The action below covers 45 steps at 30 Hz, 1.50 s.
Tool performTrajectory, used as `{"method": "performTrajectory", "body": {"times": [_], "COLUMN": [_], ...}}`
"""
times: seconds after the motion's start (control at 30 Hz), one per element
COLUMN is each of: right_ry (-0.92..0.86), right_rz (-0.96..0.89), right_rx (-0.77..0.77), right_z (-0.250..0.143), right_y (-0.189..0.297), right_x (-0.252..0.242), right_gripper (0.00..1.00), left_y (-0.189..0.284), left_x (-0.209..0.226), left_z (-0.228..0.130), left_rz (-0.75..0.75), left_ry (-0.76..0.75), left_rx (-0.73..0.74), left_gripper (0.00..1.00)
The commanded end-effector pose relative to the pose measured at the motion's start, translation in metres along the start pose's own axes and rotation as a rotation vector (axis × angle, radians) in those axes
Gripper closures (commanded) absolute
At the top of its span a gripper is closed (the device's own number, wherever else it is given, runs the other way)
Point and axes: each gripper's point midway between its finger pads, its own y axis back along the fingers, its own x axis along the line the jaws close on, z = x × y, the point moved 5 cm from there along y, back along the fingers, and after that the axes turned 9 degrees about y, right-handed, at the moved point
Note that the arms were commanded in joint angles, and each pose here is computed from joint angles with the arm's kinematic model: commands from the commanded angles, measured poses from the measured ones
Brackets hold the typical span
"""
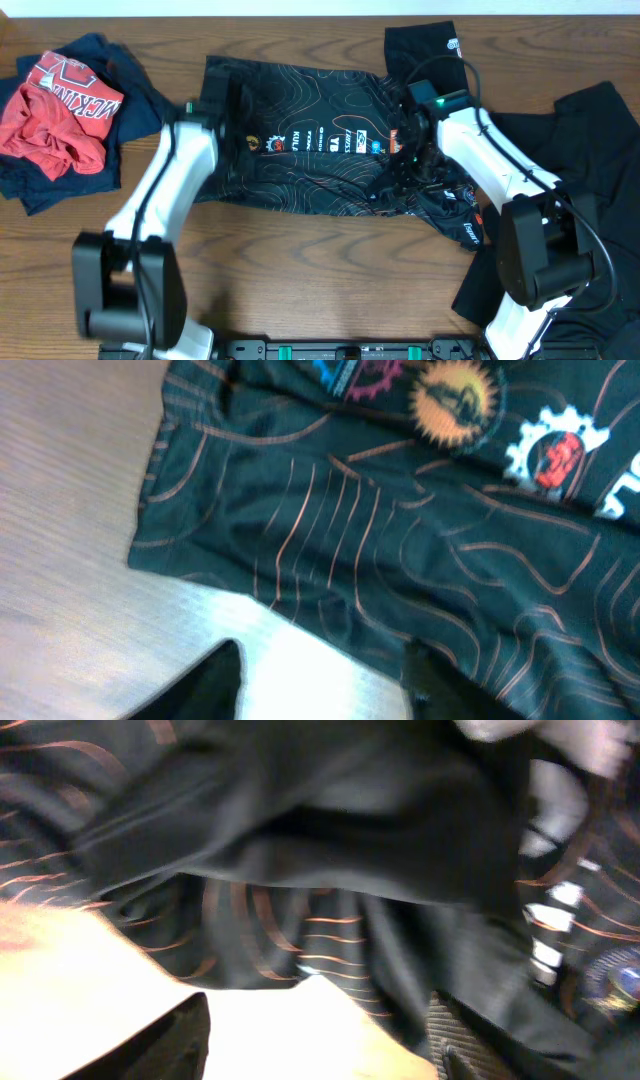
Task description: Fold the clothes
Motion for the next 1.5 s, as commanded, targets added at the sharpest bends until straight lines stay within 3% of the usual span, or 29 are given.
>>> {"method": "performTrajectory", "body": {"times": [0.0, 0.2, 0.37, 0.4, 0.53, 0.67, 0.97, 1.03, 1.07, 1.2, 1.47], "right_ry": [0.034, 0.022, 0.004, -0.005, -0.024, -0.059, -0.077, -0.078, -0.079, -0.084, -0.106], "right_rz": [0.088, 0.144, 0.145, 0.145, 0.147, 0.151, 0.178, 0.182, 0.184, 0.199, 0.207], "right_rx": [0.003, 0.007, 0.012, 0.005, 0.008, 0.035, 0.064, 0.069, 0.073, 0.096, 0.175], "right_z": [-0.001, -0.003, -0.005, -0.004, -0.007, -0.016, -0.029, -0.031, -0.032, -0.038, -0.063], "right_y": [-0.002, -0.008, -0.009, -0.012, -0.024, -0.035, -0.051, -0.053, -0.054, -0.057, -0.073], "right_x": [0.017, 0.020, 0.017, 0.015, 0.011, 0.004, 0.002, 0.003, 0.003, 0.005, 0.006], "right_gripper": [0.31, 0.39, 0.84, 0.89, 0.83, 0.99, 0.99, 0.99, 0.99, 0.99, 0.99], "left_y": [-0.037, -0.059, -0.065, -0.065, -0.067, -0.068, -0.096, -0.112, -0.120, -0.147, -0.135], "left_x": [0.022, 0.026, 0.022, 0.020, 0.013, 0.014, 0.016, 0.016, 0.018, 0.032, 0.044], "left_z": [-0.032, -0.041, -0.037, -0.034, -0.024, -0.014, -0.001, -0.009, -0.015, -0.044, -0.064], "left_rz": [0.059, 0.099, 0.082, 0.074, 0.034, 0.009, -0.050, -0.058, -0.041, 0.050, 0.125], "left_ry": [0.017, -0.001, -0.002, -0.002, -0.002, 0.023, 0.078, 0.081, 0.084, 0.094, 0.143], "left_rx": [0.061, 0.110, 0.090, 0.078, 0.030, 0.004, 0.032, 0.094, 0.128, 0.276, 0.384], "left_gripper": [0.39, 0.33, 0.33, 0.33, 0.31, 0.26, 0.23, 0.28, 0.36, 0.94, 0.94]}}
